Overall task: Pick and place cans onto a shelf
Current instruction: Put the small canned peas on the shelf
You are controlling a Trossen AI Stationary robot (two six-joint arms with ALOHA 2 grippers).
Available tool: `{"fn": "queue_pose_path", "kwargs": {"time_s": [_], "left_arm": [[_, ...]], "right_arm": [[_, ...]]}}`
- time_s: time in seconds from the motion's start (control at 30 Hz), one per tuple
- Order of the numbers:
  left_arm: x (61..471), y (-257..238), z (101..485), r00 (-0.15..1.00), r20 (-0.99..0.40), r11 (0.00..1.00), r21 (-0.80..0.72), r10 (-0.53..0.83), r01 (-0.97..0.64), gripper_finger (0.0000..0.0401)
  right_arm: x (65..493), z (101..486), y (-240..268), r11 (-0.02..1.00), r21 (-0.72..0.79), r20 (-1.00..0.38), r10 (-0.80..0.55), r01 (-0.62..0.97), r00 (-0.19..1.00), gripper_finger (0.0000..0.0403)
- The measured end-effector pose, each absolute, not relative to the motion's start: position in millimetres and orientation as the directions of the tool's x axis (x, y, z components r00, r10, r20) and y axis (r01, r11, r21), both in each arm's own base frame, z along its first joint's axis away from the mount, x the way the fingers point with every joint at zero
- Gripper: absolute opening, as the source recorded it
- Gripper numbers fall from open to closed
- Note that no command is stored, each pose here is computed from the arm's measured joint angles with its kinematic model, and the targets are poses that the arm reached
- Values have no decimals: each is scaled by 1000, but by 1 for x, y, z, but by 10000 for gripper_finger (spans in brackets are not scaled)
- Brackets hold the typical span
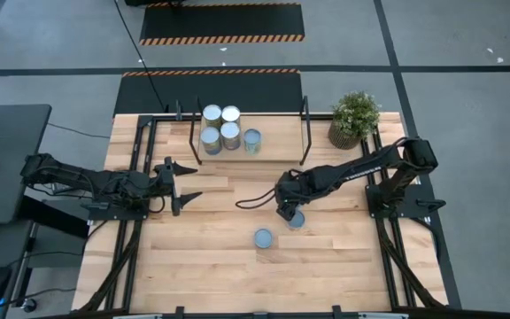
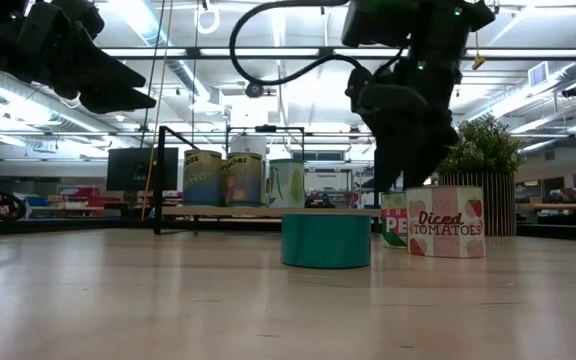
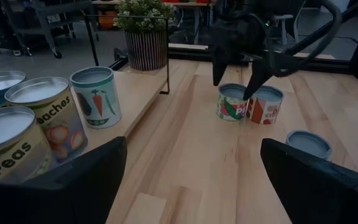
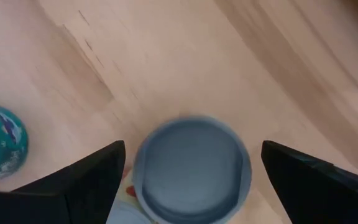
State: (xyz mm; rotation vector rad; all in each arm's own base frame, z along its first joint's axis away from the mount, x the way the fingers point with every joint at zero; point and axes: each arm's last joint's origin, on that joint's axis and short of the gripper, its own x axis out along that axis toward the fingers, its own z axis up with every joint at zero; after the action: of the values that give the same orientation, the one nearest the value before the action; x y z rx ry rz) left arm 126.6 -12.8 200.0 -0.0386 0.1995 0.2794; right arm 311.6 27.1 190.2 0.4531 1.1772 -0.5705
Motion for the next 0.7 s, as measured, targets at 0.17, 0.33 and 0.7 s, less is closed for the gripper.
{"fn": "queue_pose_path", "kwargs": {"time_s": [0.17, 0.33, 0.7], "left_arm": [[127, -13, 200, 942, -200, 960, -14, 270, -278, 375], [127, -13, 200, 942, -200, 960, -19, 270, -279, 375], [127, -13, 200, 942, -200, 960, -16, 270, -279, 375]], "right_arm": [[306, 182, 32, 766, -11, -940, -228, 642, 255, 385], [303, 172, 34, 772, 12, -938, -212, 636, 275, 372], [302, 164, 34, 777, 37, -930, -202, 628, 306, 298]]}}
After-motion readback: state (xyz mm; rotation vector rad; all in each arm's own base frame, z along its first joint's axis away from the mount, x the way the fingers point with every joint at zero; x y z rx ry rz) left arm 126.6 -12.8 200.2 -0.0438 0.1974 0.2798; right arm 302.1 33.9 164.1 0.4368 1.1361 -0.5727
